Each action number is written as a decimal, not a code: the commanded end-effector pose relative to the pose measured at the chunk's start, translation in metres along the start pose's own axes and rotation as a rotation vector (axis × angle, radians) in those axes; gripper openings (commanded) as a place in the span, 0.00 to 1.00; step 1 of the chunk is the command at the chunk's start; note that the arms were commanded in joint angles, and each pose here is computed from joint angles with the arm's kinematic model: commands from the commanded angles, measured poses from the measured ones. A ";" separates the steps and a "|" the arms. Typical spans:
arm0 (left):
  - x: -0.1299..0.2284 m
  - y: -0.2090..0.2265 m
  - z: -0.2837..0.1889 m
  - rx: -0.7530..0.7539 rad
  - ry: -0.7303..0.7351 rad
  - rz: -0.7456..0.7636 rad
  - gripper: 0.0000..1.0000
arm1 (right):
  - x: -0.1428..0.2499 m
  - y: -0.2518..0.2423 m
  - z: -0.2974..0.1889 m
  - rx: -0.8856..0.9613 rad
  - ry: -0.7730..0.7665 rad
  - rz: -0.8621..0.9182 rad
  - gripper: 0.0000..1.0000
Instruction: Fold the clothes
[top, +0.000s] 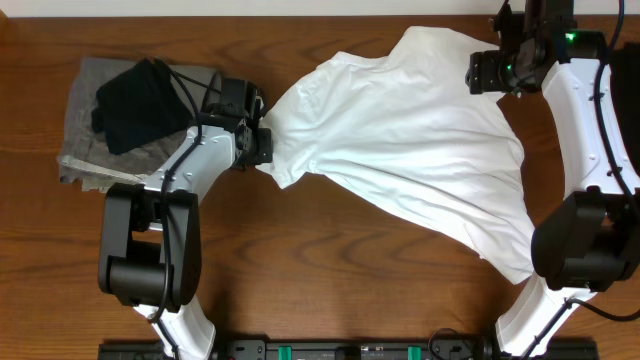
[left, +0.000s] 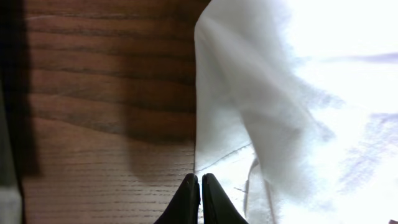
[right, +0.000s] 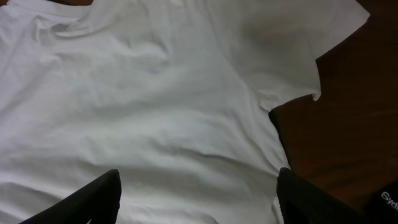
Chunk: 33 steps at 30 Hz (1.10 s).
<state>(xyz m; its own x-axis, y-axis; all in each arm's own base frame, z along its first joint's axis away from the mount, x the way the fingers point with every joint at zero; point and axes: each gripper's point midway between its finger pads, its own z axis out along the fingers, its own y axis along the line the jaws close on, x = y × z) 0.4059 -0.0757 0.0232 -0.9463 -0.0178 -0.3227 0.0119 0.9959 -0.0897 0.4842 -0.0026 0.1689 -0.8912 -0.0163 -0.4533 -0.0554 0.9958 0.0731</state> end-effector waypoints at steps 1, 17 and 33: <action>0.003 -0.003 0.002 0.024 0.010 -0.025 0.13 | 0.002 -0.006 0.002 0.012 0.009 -0.004 0.78; 0.010 -0.001 0.023 0.017 0.045 -0.027 0.32 | 0.004 -0.006 0.002 0.012 0.018 -0.002 0.79; 0.040 0.021 0.045 -0.100 0.157 -0.024 0.06 | 0.004 -0.006 0.002 0.012 0.018 -0.002 0.79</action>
<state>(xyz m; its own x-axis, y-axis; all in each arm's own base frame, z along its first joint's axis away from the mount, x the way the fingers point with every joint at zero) 0.4048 -0.0753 -0.0025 -0.9619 -0.0386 -0.2707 -0.0149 0.9959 -0.0891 0.4817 -0.0025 0.1674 -0.8965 -0.0165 -0.4428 -0.0549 0.9957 0.0741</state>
